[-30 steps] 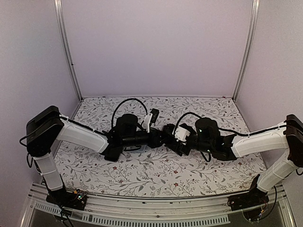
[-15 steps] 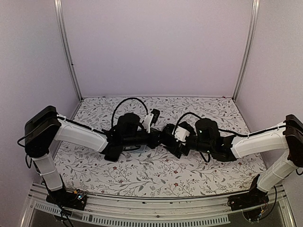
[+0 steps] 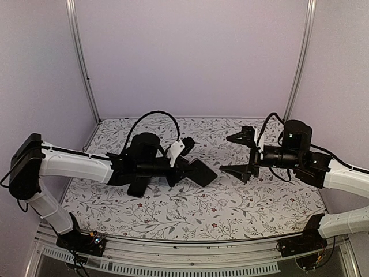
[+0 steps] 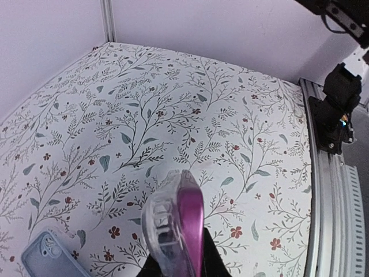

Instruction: Put the phone into the phone case

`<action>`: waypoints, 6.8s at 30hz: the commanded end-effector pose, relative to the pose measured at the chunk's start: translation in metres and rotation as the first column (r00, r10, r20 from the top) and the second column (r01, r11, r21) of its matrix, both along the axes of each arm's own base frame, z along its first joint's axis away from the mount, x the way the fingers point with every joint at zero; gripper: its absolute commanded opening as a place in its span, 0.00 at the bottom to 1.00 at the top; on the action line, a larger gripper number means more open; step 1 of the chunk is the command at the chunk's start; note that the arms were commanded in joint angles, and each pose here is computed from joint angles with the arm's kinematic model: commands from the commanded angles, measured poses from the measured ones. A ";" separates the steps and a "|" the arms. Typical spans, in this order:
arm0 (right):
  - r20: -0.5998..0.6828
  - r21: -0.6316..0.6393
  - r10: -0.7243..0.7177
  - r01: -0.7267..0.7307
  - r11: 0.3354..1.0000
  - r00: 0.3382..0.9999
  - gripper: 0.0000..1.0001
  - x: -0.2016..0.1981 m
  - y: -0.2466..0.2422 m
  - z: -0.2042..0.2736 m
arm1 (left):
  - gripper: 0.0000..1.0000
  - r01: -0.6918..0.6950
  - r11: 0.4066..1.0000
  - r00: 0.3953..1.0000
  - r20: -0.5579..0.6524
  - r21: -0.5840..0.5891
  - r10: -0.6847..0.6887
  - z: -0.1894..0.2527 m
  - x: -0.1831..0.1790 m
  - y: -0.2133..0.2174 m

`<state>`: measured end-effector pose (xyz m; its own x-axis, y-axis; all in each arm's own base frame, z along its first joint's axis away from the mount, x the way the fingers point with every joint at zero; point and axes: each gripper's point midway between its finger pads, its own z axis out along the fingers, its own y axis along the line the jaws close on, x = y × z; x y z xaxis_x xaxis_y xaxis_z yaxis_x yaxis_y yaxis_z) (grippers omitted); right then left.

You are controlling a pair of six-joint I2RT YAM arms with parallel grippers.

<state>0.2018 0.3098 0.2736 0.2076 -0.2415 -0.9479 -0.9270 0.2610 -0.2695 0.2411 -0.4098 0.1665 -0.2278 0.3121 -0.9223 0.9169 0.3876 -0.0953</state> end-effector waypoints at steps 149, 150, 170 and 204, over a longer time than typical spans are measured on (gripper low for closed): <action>-0.199 0.056 0.354 -0.350 0.935 0.914 0.67 -0.043 0.043 0.009 | 0.00 0.412 0.775 0.883 0.421 -0.480 -0.208 0.166 -0.104 -0.004; -0.204 0.057 0.360 -0.356 0.933 0.910 0.61 -0.044 0.044 0.008 | 0.00 0.410 0.774 0.884 0.420 -0.482 -0.206 0.167 -0.104 -0.003; -0.309 0.053 0.379 -0.382 0.923 0.872 0.85 -0.042 0.053 -0.028 | 0.00 0.351 0.715 0.915 0.385 -0.605 -0.124 0.199 -0.100 0.010; -0.292 0.105 0.415 -0.403 0.909 0.862 0.00 -0.039 0.061 -0.007 | 0.00 0.257 0.708 0.965 0.220 -0.657 -0.146 0.184 -0.085 -0.010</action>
<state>0.1627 0.3676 0.2576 -0.0381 -0.1782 -0.9832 -0.9886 -0.1369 0.0631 0.1677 -0.4217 0.3145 -0.1263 -0.2948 -0.9472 0.9783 0.1210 -0.1681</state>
